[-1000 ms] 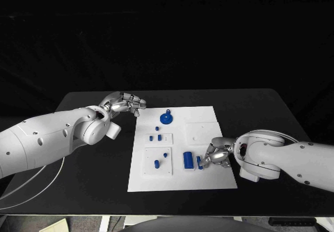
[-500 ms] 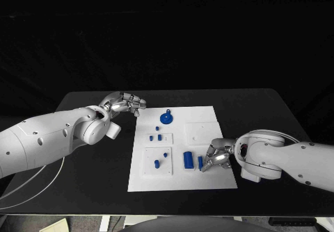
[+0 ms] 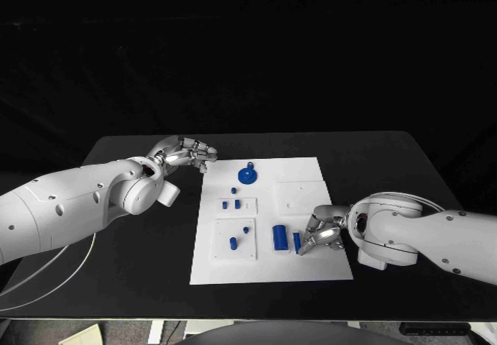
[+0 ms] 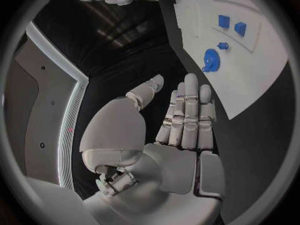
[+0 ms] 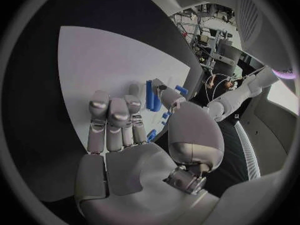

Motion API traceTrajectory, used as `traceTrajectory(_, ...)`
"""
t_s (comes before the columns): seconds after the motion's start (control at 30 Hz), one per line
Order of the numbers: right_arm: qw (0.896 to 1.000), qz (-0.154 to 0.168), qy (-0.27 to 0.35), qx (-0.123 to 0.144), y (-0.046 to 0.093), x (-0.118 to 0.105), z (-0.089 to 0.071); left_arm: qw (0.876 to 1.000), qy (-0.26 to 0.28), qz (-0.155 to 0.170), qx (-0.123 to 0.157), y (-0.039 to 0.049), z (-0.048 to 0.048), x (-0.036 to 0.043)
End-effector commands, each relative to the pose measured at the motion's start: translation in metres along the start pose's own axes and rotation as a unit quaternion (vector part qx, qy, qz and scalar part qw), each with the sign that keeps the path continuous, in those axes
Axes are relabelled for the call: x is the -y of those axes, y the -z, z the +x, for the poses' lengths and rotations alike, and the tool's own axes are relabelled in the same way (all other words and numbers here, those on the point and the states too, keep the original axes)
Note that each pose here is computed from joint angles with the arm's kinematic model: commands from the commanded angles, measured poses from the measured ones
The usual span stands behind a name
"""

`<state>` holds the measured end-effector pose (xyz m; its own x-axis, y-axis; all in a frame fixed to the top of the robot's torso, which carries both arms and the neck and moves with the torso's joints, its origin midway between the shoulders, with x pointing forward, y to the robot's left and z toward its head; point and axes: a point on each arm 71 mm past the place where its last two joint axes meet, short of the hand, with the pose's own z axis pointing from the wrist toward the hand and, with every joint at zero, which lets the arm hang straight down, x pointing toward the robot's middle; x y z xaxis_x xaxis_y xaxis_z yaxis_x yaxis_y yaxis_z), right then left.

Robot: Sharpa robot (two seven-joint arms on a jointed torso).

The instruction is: Assemble the parts on the task board

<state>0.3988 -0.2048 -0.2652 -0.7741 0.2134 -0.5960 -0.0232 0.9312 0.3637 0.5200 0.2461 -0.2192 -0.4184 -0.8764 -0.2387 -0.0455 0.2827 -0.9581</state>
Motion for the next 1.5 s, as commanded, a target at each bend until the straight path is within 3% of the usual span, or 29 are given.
traceTrajectory(0.03, 1.000, -0.007, 0.004, 0.005, 0.0000, -0.0010, -0.0001, 1.000, 0.003, 0.004, -0.006, -0.0010, 0.0021, 0.0016)
traceTrajectory(0.83, 1.000, -0.016, -0.011, 0.022, 0.0022, 0.0012, -0.0066, 1.000, 0.003, 0.003, -0.005, -0.0005, 0.0011, 0.0012)
traceTrajectory(1.17, 0.999, -0.030, -0.013, 0.009, 0.0070, -0.0006, -0.0061, 1.000, 0.003, 0.002, -0.006, -0.0007, 0.0015, 0.0011)
traceTrajectory(1.5, 1.000, -0.023, 0.007, -0.008, 0.0052, -0.0004, -0.0039, 1.000, 0.003, 0.002, -0.006, -0.0005, 0.0014, 0.0011)
